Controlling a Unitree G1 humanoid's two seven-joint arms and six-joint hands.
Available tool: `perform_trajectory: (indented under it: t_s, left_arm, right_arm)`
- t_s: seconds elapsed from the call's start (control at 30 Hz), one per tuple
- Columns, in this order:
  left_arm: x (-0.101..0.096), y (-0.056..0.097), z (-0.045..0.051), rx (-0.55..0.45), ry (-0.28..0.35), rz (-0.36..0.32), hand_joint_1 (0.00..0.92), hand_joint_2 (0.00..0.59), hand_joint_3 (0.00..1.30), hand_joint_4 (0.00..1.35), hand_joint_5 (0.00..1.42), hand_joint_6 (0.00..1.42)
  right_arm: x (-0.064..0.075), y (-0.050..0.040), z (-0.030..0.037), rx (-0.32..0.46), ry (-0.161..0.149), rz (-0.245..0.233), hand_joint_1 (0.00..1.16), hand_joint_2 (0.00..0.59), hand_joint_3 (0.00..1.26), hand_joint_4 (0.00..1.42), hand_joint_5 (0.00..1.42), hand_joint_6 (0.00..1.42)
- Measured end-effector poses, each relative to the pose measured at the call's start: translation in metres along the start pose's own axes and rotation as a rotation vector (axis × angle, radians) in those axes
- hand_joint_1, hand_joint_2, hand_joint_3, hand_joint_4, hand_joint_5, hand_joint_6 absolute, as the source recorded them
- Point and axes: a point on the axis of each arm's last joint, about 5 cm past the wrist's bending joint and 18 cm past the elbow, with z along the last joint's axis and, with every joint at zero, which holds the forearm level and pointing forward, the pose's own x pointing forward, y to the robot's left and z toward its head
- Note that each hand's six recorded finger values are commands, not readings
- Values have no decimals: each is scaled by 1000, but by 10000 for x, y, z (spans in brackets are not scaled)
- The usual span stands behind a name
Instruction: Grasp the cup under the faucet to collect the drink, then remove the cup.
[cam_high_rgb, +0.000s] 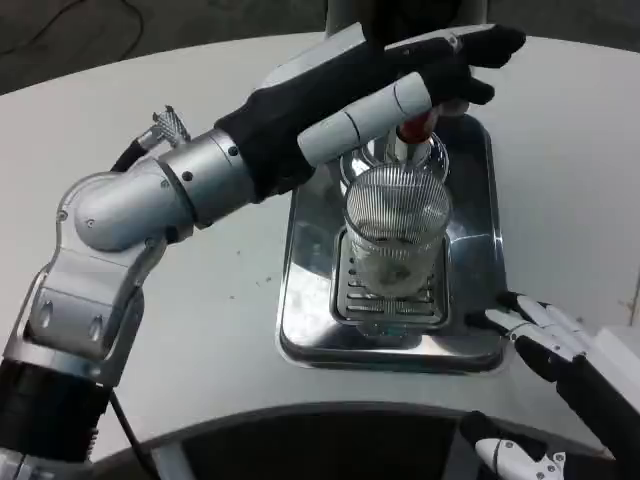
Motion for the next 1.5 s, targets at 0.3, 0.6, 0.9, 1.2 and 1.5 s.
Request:
perform_trajectory:
  t_s: [0.3, 0.6, 0.9, 1.2, 1.5]
  left_arm:
    - [46, 6, 10, 75, 7, -31, 0, 103, 112, 0, 76, 79]
    - [62, -8, -13, 121, 2, -47, 0, 101, 75, 0, 37, 74]
    - [104, -8, 1, 200, -1, -75, 0, 97, 70, 0, 16, 60]
    - [120, -16, -8, 245, -11, -84, 0, 96, 75, 0, 5, 58]
    - [115, -8, -12, 270, -17, -78, 0, 95, 76, 0, 2, 58]
  right_arm:
    - [23, -11, -40, 35, 17, -4, 341, 390, 93, 0, 0, 0]
    - [48, -17, -59, 69, 25, -8, 340, 390, 56, 0, 0, 0]
    - [76, -32, -70, 97, 27, -28, 342, 392, 51, 0, 0, 0]
    - [109, -7, -149, 201, 46, -41, 402, 351, 0, 0, 0, 0]
    - [204, 85, -297, 356, 14, -148, 607, 268, 0, 0, 48, 0]
